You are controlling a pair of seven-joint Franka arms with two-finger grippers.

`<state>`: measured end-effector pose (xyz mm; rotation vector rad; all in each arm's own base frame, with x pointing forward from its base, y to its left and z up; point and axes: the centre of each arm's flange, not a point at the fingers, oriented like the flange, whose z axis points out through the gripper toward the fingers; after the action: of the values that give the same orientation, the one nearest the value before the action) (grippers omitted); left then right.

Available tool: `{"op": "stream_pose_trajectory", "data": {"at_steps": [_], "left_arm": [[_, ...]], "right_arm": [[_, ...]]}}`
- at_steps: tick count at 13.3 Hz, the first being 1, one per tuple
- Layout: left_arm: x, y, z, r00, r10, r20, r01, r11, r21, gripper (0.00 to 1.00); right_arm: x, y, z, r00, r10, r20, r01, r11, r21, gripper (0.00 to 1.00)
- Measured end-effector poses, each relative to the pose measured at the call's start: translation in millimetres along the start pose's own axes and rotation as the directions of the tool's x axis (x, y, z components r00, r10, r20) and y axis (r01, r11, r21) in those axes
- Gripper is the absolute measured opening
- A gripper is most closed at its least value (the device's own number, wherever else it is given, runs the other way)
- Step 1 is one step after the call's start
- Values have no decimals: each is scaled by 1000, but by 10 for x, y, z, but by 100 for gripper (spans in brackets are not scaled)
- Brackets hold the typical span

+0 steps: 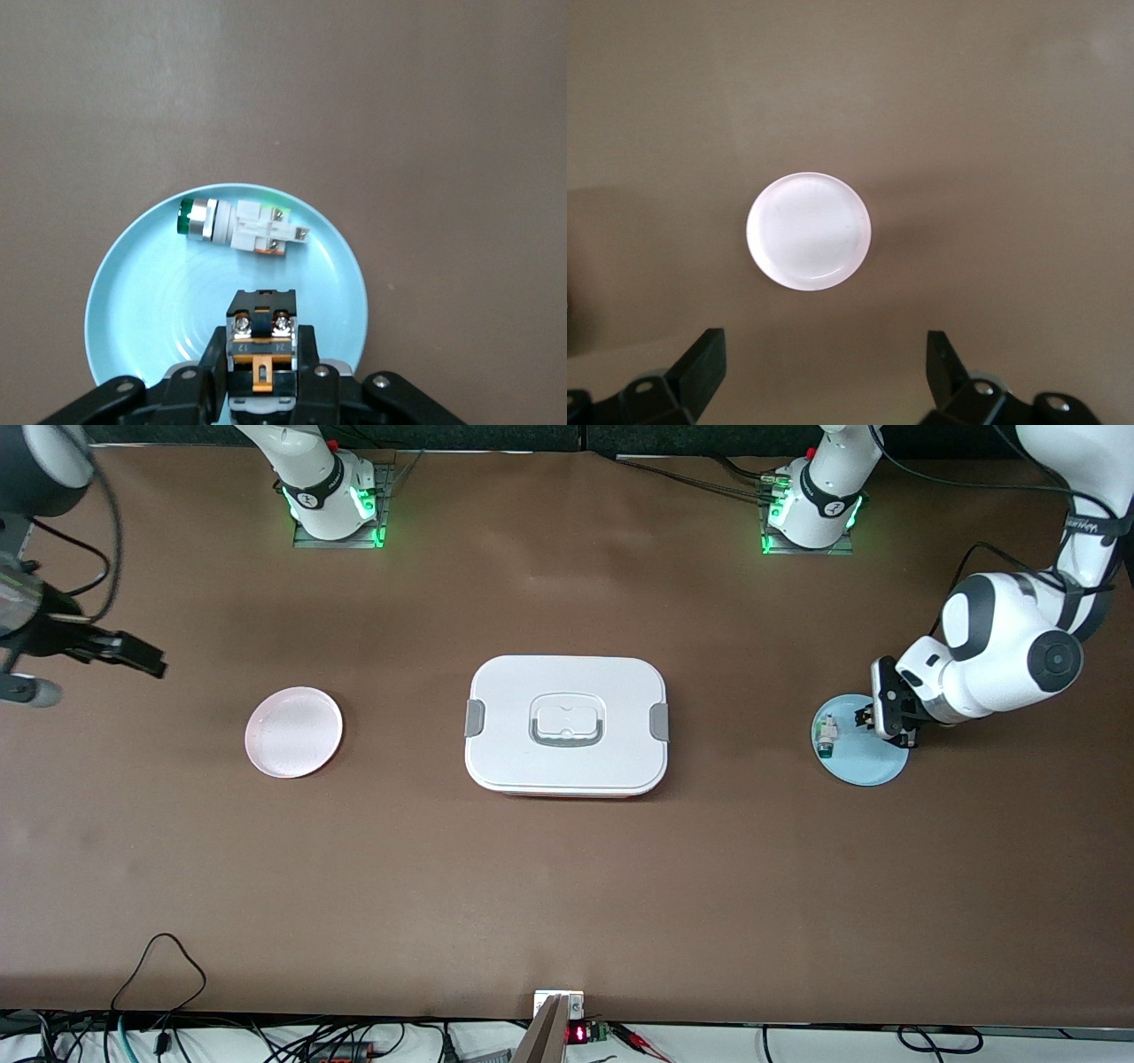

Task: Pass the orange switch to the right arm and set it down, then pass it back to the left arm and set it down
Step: 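Lower the switch onto the light-blue plate with the left gripper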

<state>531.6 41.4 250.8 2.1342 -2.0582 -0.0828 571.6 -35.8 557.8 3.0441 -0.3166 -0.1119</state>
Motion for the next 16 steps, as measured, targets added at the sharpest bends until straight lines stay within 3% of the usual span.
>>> {"op": "stream_pose_trajectory", "data": {"at_steps": [3, 5, 10, 16], "left_arm": [[-212, -53, 284, 1000, -12, -6, 12, 1000, 7, 34], [-314, -53, 444, 999, -41, -21, 41, 999, -7, 34], [-337, -50, 584, 996, -83, 14, 83, 996, -22, 34], [-338, -52, 605, 996, -84, 12, 85, 996, -25, 34]], "right_arm": [[4, 241, -85, 999, 31, -21, -31, 1000, 5, 100], [-72, 220, -145, 999, -10, -33, 11, 1000, 6, 100], [-163, 201, -59, 995, -97, -24, 97, 995, 5, 100], [-474, 245, 97, 992, -104, -71, 105, 994, 14, 100]]}}
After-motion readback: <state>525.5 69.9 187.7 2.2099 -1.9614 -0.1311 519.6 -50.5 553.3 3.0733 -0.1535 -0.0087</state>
